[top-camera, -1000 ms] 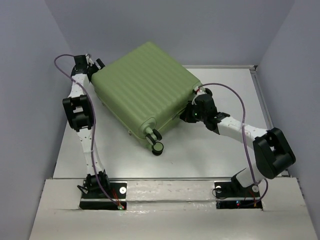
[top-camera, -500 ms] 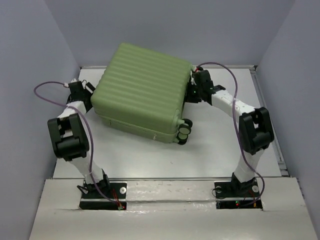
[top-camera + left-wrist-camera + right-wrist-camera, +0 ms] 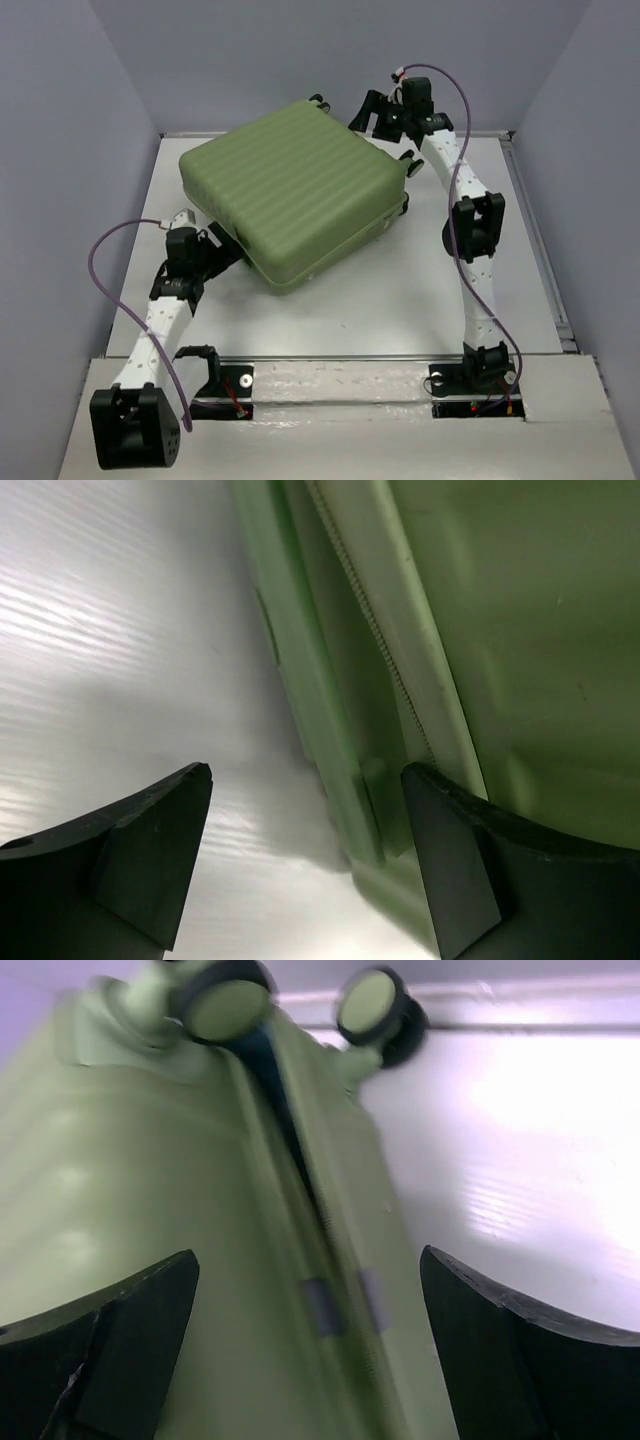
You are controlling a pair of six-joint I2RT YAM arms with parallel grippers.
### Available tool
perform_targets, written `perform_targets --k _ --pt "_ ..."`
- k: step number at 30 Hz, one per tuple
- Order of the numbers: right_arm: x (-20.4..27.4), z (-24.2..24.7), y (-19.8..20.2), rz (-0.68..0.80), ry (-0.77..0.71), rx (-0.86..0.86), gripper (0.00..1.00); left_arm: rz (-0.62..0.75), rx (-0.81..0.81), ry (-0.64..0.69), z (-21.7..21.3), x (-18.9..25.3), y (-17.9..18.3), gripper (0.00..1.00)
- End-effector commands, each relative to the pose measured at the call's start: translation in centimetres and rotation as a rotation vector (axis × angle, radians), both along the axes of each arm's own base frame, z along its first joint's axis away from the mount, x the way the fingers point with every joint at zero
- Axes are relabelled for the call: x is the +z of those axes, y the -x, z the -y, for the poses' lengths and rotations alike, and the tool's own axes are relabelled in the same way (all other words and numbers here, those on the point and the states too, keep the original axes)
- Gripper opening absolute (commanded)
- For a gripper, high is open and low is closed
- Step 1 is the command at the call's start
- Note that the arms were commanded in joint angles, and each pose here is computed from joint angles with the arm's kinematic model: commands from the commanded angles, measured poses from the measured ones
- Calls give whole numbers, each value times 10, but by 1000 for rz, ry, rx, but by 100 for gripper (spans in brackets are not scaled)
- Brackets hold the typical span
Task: Pack the luggage
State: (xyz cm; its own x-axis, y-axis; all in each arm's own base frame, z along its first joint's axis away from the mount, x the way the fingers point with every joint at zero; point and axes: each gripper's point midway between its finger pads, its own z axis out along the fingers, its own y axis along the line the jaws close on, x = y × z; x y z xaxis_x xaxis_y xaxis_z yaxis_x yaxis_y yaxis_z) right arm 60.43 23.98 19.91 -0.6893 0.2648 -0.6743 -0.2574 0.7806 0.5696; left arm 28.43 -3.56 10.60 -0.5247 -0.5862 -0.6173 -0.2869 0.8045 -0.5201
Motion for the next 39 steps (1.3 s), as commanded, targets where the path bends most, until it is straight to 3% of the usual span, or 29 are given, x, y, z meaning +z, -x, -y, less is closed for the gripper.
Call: perform_targets --k 1,6,8,10,11,13,14,16,17,18,20,23,25,26,27,29,32,36,39 --pt "114 -33 42 159 -178 228 100 106 -266 192 81 37 15 90" --pt "177 20 55 300 -166 227 100 139 -261 210 91 43 20 90" --pt "191 29 70 335 -137 231 91 131 -264 216 93 39 23 90" --pt "197 37 106 361 -89 249 75 168 -280 224 98 46 23 90" --pt "197 33 124 372 -85 271 51 185 -287 222 99 50 23 89" --pt "189 32 159 396 -89 265 30 209 -288 212 98 56 23 88" --pt "185 37 197 474 -104 252 15 221 -286 200 97 58 23 86" --pt "192 31 241 570 -172 271 7 257 -291 187 95 67 24 81" --pt "167 30 285 570 -198 297 7 268 -297 172 94 69 25 77" --pt "160 26 304 590 -214 311 7 280 -301 167 94 72 27 74" --pt "139 14 337 599 -231 344 7 283 -321 160 96 69 31 61" --pt "82 -9 375 539 -234 395 10 284 -368 173 103 68 39 53" --pt "41 -12 382 484 -216 409 23 300 -399 189 109 75 44 45" --pt "30 -12 379 472 -199 389 34 304 -430 203 114 77 49 39" --pt "6 -16 382 434 -171 398 38 320 -454 213 118 82 53 33" --pt "-2 -20 381 460 -161 397 43 300 -518 229 127 83 65 23" --pt "-22 -21 374 469 -126 381 46 300 -601 228 142 87 76 17" --pt "-32 -28 357 482 -102 366 48 222 -666 187 172 69 88 15" --pt "-46 -36 354 455 -80 395 53 236 -628 181 175 72 86 15"
